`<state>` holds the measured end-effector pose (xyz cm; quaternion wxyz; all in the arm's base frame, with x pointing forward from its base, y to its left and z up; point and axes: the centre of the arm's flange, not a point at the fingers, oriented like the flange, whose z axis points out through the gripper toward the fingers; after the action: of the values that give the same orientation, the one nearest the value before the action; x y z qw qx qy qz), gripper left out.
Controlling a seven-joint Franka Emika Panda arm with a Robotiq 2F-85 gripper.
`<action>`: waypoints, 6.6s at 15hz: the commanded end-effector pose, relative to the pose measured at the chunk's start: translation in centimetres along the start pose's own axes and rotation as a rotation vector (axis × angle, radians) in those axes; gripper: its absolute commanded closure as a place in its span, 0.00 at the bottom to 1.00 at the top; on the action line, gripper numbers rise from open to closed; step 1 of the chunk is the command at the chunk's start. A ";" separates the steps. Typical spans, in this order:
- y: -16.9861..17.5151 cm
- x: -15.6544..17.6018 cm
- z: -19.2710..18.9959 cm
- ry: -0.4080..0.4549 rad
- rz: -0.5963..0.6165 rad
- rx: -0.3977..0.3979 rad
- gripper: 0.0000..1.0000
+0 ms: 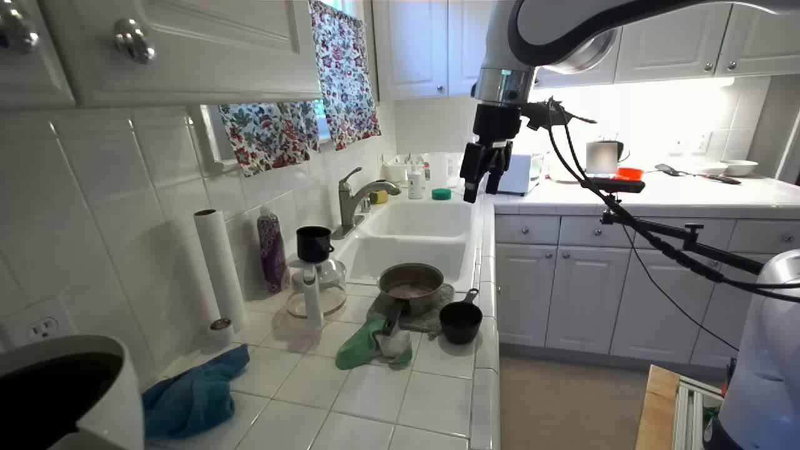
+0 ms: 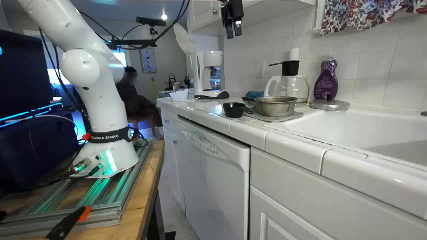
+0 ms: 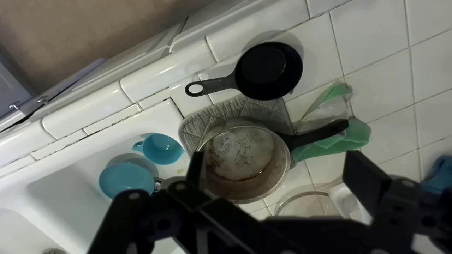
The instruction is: Put the green towel in the measuring cup.
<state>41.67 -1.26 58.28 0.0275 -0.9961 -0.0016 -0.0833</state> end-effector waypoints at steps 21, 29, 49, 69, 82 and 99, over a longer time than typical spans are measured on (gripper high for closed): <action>-3.2 1.2 3.5 -0.052 -0.043 0.010 0.00; -10.5 2.2 13.6 -0.220 -0.247 -0.009 0.00; -16.8 1.1 22.2 -0.248 -0.367 -0.084 0.00; -16.5 4.3 28.3 -0.077 -0.462 -0.128 0.00; -18.2 6.8 29.6 0.030 -0.540 -0.133 0.00; -21.2 3.1 27.2 -0.126 -0.548 0.019 0.97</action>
<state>51.07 21.15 31.77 -0.0180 -0.9641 -0.2597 -0.0522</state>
